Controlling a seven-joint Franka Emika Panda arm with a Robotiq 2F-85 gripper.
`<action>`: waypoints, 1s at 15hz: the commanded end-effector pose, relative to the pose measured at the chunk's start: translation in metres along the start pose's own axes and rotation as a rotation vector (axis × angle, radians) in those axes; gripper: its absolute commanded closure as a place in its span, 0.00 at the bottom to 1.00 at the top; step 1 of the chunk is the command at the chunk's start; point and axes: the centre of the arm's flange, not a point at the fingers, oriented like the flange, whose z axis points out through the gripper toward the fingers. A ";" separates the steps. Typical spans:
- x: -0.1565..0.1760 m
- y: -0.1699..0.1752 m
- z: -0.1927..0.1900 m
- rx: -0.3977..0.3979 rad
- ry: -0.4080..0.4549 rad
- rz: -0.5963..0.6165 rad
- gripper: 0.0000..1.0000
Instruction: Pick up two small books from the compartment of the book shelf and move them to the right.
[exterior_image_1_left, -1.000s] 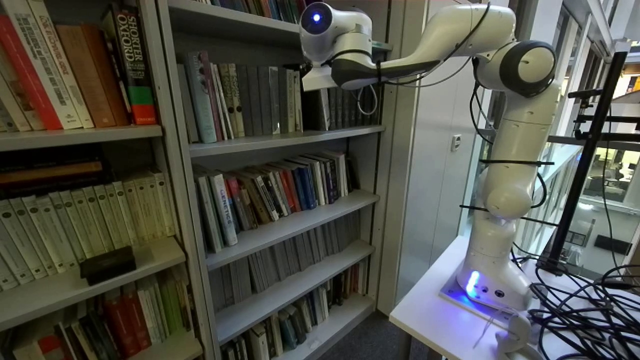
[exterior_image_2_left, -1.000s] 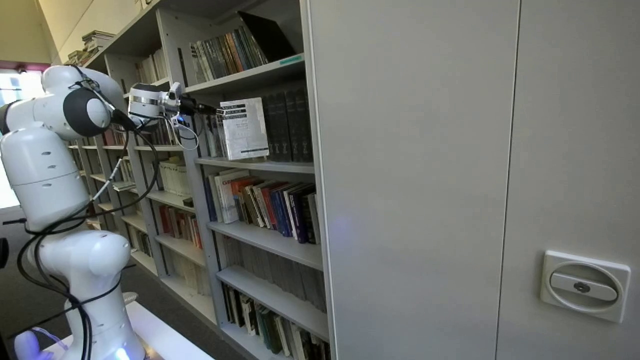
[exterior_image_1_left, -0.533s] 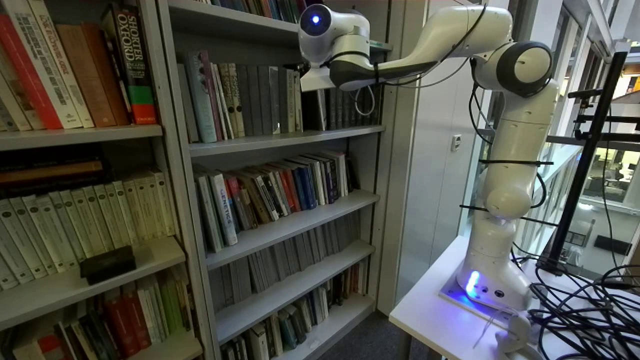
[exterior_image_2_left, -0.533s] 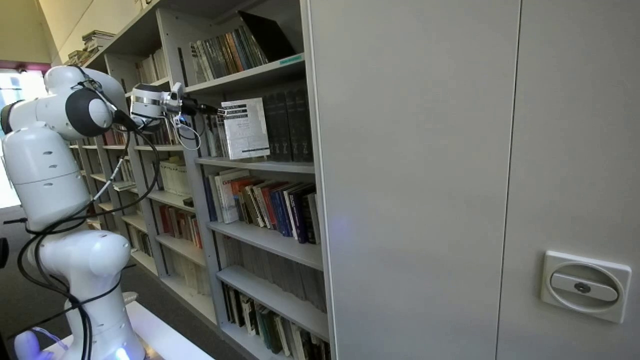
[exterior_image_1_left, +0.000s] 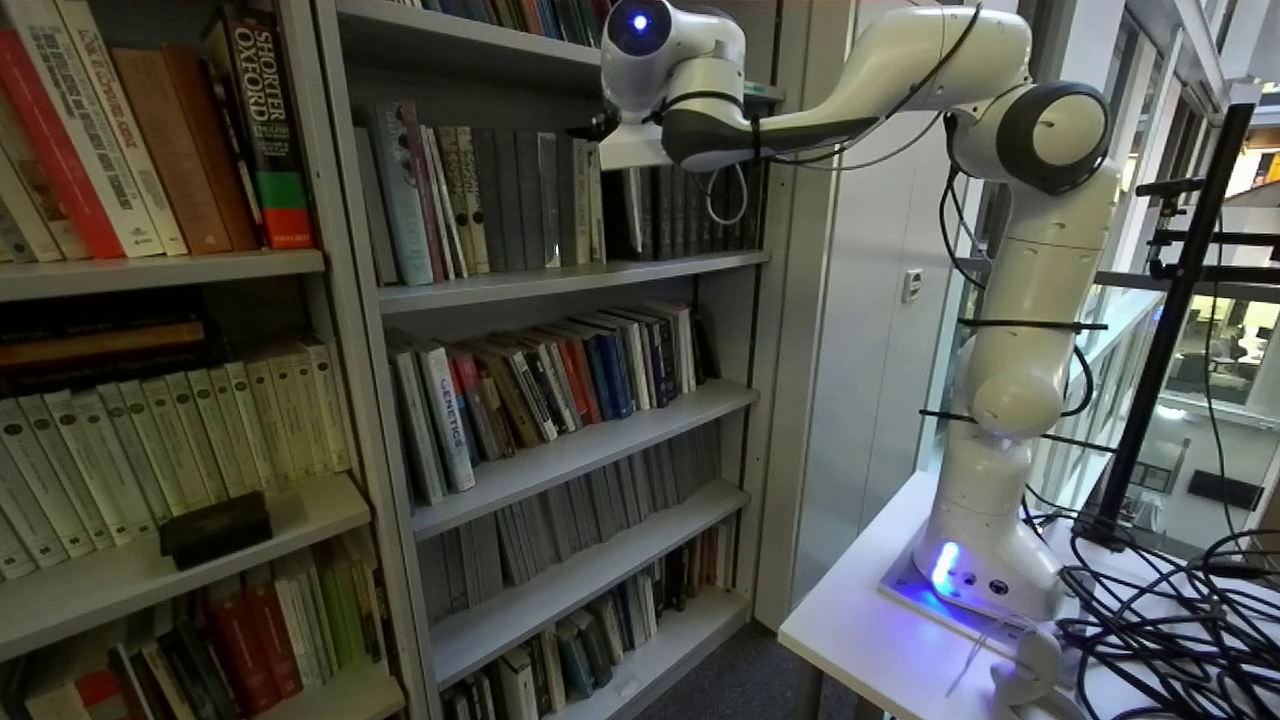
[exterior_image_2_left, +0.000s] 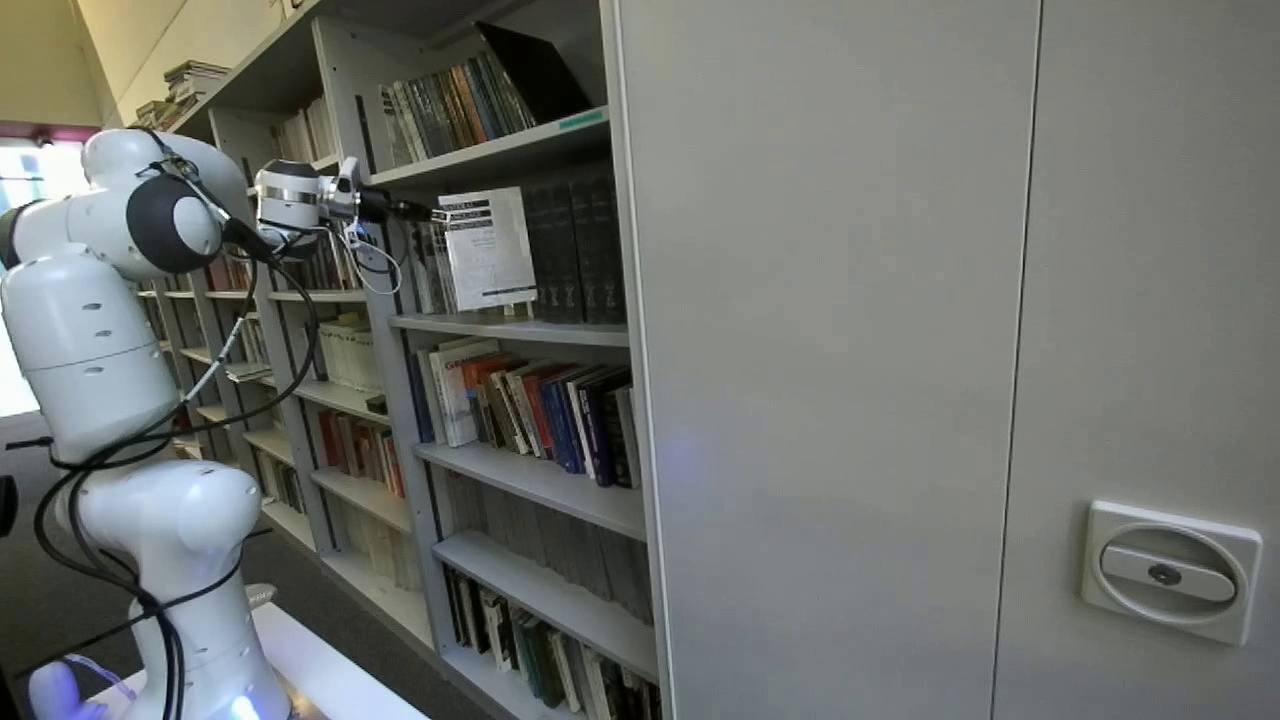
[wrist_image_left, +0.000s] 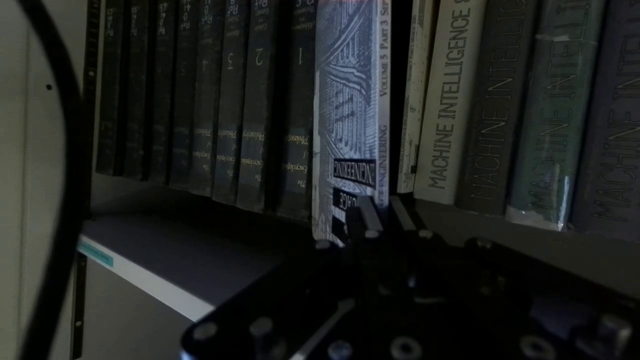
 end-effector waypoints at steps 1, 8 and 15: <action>0.015 -0.002 0.012 0.012 0.019 0.012 0.98; 0.015 -0.014 0.012 0.038 0.019 0.004 0.98; 0.011 -0.022 0.004 0.078 0.006 0.003 0.98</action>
